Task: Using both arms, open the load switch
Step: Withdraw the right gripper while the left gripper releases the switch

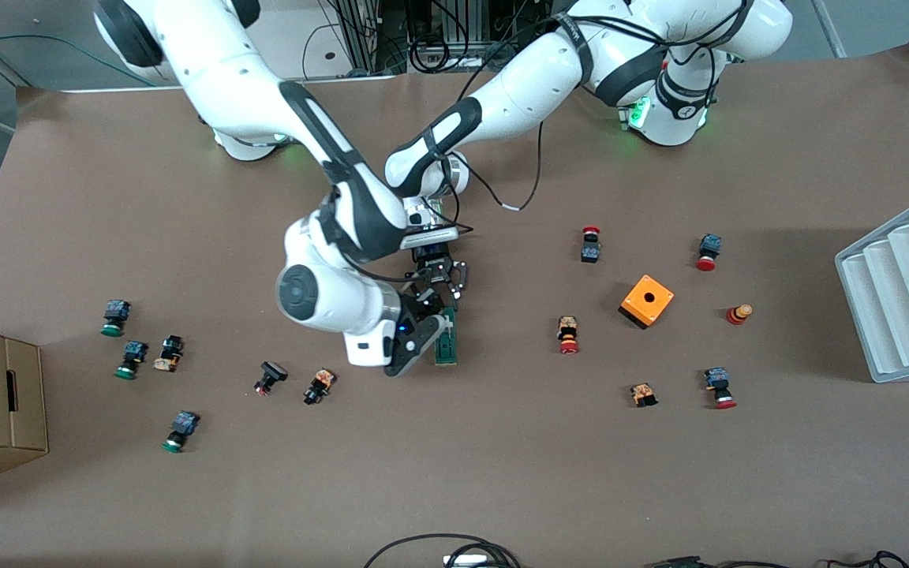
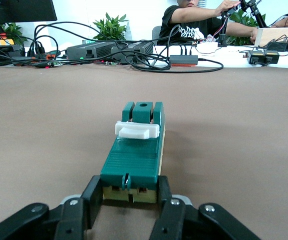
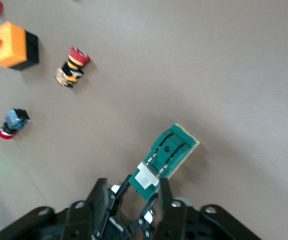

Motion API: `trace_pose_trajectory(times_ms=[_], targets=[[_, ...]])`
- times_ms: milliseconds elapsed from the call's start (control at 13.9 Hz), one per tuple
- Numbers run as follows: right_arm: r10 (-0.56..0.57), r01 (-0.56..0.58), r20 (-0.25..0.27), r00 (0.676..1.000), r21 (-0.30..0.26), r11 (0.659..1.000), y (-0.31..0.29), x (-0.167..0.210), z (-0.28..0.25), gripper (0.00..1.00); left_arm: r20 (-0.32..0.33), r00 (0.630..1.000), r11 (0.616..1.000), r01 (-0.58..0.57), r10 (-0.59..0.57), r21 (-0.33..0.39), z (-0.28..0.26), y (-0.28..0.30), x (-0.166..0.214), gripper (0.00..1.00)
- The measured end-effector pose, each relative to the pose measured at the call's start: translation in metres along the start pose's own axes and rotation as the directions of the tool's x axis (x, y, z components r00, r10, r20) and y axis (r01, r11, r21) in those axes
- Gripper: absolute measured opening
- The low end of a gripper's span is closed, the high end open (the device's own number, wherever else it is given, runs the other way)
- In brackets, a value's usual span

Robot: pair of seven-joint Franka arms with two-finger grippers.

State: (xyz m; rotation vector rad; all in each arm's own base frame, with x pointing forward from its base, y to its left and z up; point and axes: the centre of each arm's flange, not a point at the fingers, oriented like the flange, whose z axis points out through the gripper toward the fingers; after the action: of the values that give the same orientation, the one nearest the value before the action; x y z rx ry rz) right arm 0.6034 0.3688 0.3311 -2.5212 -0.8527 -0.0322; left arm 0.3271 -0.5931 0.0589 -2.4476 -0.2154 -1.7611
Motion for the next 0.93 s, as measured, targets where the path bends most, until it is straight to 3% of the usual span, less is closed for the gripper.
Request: trace_pose_trajectory(times_ms=[215, 287, 359, 502, 789, 932], targets=[[0.001, -0.001, 0.003, 1.0, -0.006, 1.0, 0.057, -0.019, -0.085, 0.84, 0.004, 1.0, 1.0, 0.002, -0.002, -0.004, -0.001, 0.001, 0.001, 0.57], [-0.008, 0.008, -0.003, 1.0, -0.012, 1.0, 0.085, -0.03, -0.111, 0.96, 0.005, 1.0, 1.0, 0.003, -0.003, -0.006, -0.002, 0.002, 0.001, 0.67], [-0.011, 0.01, -0.013, 1.0, -0.021, 1.0, 0.113, -0.043, -0.136, 1.0, 0.005, 1.0, 1.0, 0.005, -0.005, -0.006, -0.002, 0.003, 0.002, 0.78], [0.021, -0.022, -0.024, 0.999, -0.048, 0.999, 0.157, -0.074, -0.186, 1.0, 0.004, 1.0, 1.0, 0.008, -0.008, -0.008, -0.003, 0.003, 0.004, 0.98], [0.157, -0.148, 0.043, 0.987, -0.159, 0.976, 0.186, -0.142, -0.286, 1.0, 0.007, 1.0, 1.0, 0.021, -0.021, -0.004, -0.005, 0.006, 0.012, 1.0], [0.261, -0.245, 0.032, 0.965, -0.249, 0.937, 0.172, -0.164, -0.333, 1.0, 0.008, 1.0, 1.0, 0.024, -0.024, -0.001, -0.007, 0.008, 0.021, 1.0]])
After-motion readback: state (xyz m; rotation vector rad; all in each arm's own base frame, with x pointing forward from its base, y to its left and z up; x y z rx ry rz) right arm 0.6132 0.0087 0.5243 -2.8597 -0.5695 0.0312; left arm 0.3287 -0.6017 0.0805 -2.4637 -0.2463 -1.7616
